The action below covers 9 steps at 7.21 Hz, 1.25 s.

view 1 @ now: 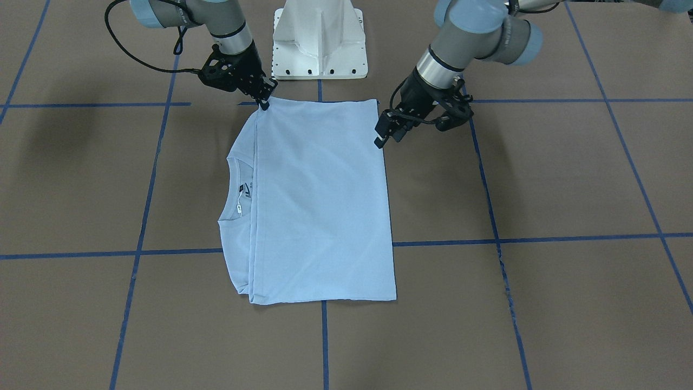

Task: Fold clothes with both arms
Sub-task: 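Move both grippers to the shirt's corners nearest the robot and grasp them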

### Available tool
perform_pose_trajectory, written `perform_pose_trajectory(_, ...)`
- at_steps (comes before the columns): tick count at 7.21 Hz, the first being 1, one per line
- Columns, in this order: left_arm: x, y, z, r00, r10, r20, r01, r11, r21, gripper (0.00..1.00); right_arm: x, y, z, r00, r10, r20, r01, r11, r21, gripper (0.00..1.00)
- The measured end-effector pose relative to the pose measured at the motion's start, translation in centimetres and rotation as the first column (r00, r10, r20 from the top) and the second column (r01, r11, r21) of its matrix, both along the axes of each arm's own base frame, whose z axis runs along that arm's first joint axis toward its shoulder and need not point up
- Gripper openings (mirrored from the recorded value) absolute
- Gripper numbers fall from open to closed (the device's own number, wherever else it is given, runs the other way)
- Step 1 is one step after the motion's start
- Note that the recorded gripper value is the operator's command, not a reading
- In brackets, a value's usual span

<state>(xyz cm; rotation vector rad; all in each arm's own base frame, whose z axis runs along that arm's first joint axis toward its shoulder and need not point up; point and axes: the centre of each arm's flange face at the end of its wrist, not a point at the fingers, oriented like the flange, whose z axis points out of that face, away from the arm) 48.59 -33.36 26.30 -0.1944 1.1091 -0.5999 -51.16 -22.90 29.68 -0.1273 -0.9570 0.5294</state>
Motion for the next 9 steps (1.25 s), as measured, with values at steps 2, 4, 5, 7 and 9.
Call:
perform_pose_trajectory(2,4.3,8.0,1.4,0.997,0.041,0.06,-0.036,0.996,-0.077,0.65,0.0,0.1,0.0,1.0,0.001,0.001,-0.001,1.0,0.0,0.0)
perform_pose_trajectory(4,5.3,10.9,2.1,0.995,0.051,0.082,-0.042,0.993,-0.11,0.63,0.1,0.0,-0.1,1.0,0.001,0.002,-0.001,1.0,0.001,0.0)
perform_pose_trajectory(5,5.4,11.3,2.3,0.994,0.05,0.093,-0.039,0.992,-0.123,0.62,0.1,0.0,-0.1,1.0,0.002,0.001,-0.002,1.0,0.001,0.0)
perform_pose_trajectory(7,5.5,11.7,2.7,0.993,0.051,0.105,-0.037,0.991,-0.131,0.61,0.3,0.0,0.0,1.0,0.004,0.001,-0.004,1.0,0.001,0.0)
perform_pose_trajectory(9,5.6,11.7,3.0,0.993,0.047,0.113,-0.032,0.991,-0.13,0.53,0.6,0.0,-0.1,1.0,0.004,0.004,-0.004,1.0,0.002,0.0)
